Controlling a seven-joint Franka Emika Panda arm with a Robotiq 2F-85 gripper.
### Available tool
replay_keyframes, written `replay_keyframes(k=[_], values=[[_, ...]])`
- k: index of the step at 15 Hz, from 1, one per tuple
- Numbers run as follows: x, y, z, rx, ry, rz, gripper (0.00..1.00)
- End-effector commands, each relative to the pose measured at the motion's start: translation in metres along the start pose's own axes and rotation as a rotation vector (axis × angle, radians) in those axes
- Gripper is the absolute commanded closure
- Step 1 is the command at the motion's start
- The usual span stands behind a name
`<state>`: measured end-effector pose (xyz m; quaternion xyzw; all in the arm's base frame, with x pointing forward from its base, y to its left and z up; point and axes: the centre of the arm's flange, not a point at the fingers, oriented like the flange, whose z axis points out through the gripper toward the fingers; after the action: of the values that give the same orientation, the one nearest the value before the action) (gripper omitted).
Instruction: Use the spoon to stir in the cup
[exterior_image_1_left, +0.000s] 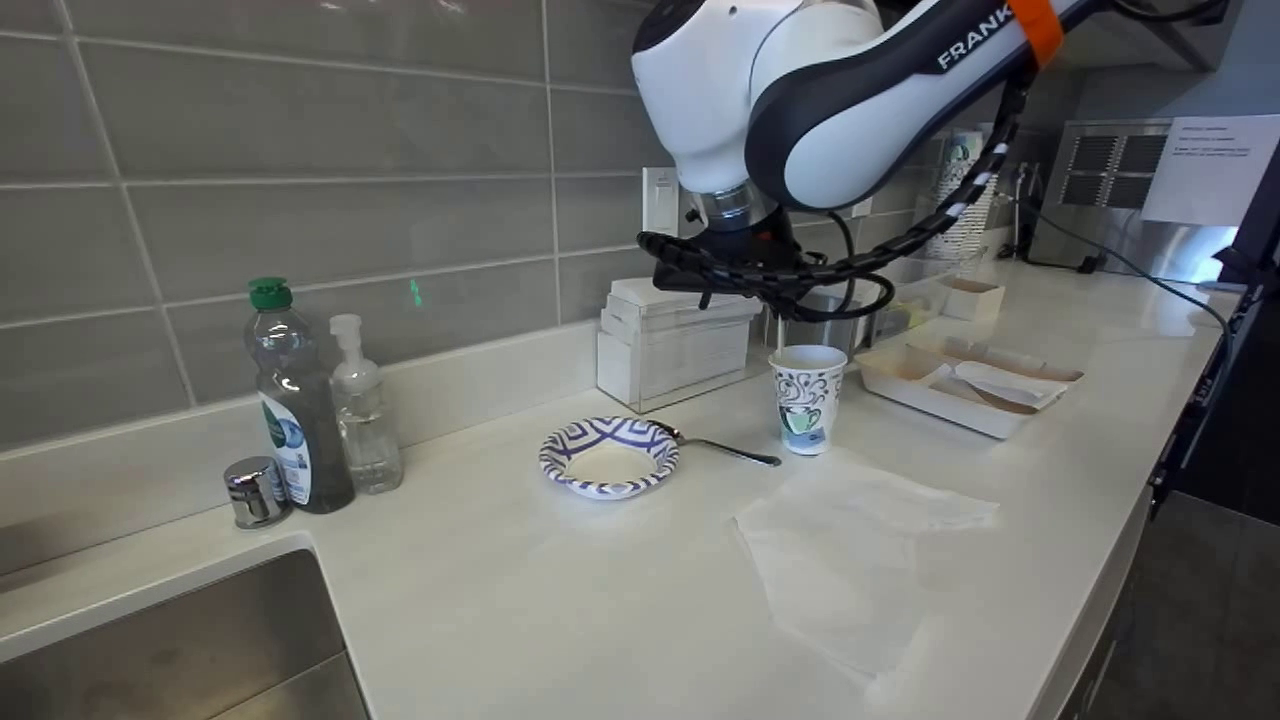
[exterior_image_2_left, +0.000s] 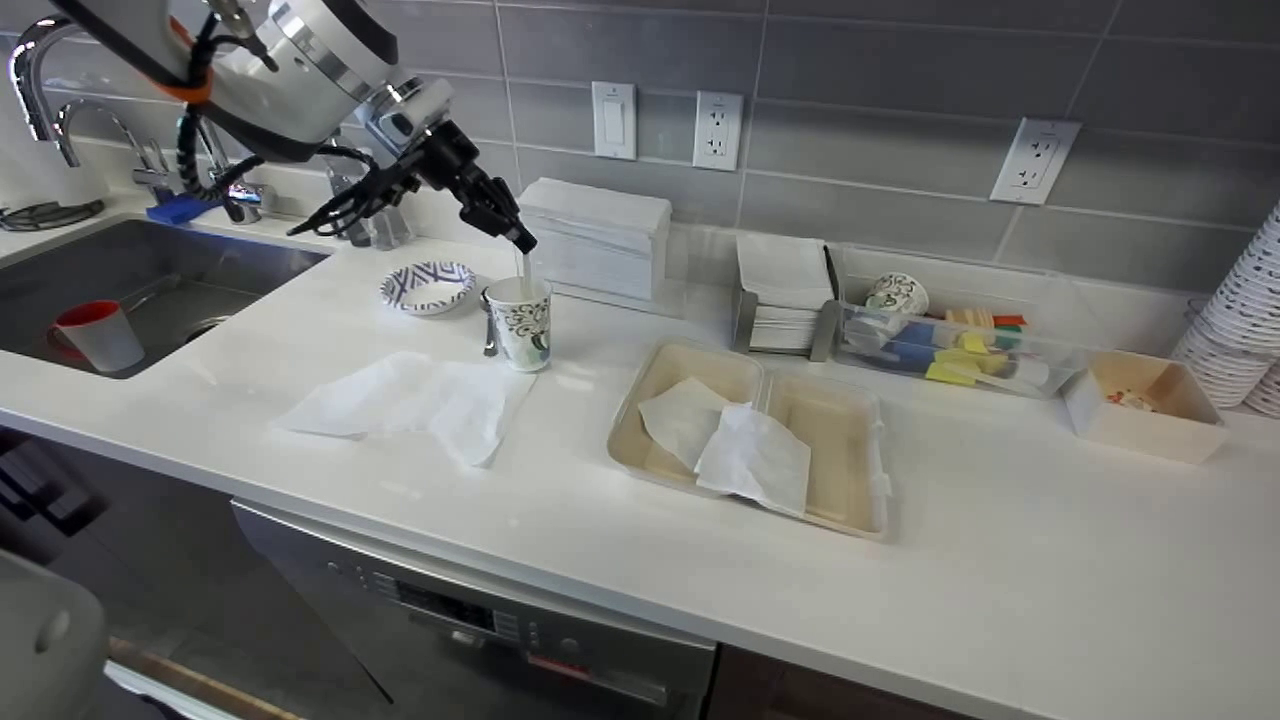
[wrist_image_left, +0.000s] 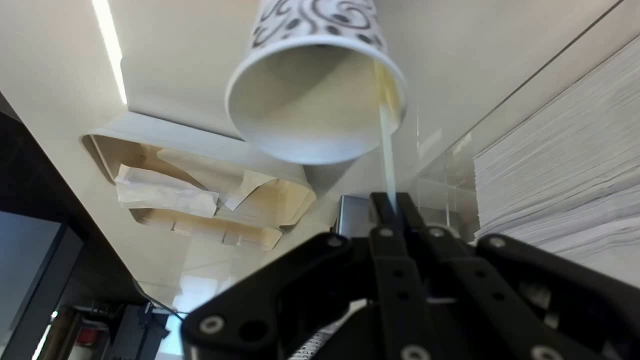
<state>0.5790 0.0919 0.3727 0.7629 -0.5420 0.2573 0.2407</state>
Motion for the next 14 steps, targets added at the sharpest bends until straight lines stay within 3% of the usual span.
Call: replay_keyframes(k=[1,14], values=[[-0.012,0.003,-0.007,0.026,-0.043,-0.002,0.99],[-0.006,0.013,-0.006,-0.045,-0.04,-0.036,0.99]])
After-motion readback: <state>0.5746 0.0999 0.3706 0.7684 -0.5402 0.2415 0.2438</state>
